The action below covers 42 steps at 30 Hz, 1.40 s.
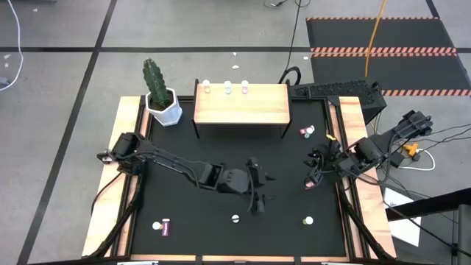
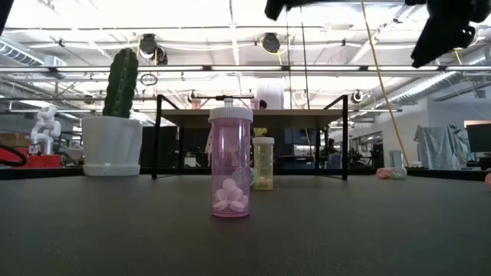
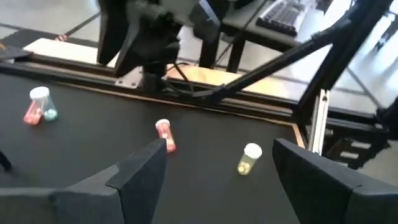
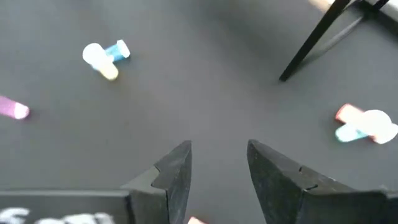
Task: Pick and place medicine bottles onto shelf by color
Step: Put the bottom right yellow pill bottle on the shelf
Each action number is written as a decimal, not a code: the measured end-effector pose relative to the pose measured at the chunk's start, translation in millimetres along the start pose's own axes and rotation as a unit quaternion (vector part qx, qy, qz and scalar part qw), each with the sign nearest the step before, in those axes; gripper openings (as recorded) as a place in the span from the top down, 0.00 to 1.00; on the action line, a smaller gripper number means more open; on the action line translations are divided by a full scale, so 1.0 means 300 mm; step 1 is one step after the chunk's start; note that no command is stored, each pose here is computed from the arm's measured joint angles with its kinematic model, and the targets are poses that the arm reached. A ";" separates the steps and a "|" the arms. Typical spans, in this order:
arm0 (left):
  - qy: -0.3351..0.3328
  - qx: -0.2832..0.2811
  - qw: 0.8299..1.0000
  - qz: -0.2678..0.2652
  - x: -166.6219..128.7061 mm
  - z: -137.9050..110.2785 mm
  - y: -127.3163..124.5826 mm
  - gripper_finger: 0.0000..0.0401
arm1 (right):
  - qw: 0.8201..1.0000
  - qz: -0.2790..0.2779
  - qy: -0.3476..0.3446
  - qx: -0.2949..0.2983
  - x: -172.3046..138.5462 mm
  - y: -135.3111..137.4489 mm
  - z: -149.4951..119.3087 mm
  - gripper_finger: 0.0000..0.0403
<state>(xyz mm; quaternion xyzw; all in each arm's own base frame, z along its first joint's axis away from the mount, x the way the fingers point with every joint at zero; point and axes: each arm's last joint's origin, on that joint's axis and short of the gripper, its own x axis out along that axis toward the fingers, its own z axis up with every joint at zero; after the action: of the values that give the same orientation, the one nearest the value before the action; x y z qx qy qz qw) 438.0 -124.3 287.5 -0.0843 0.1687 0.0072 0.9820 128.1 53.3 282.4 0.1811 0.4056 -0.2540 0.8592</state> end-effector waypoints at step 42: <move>-0.102 0.116 0.968 -0.196 0.632 -0.367 -0.019 0.28 | 0.978 0.176 -0.028 0.108 -0.109 -0.066 0.024 0.63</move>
<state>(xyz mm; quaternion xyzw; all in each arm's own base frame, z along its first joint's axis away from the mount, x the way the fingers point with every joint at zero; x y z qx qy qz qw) 580.8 -151.0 123.2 0.0002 0.0472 -0.1966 0.9793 103.2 43.2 310.5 0.3339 0.3137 -0.1458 0.8768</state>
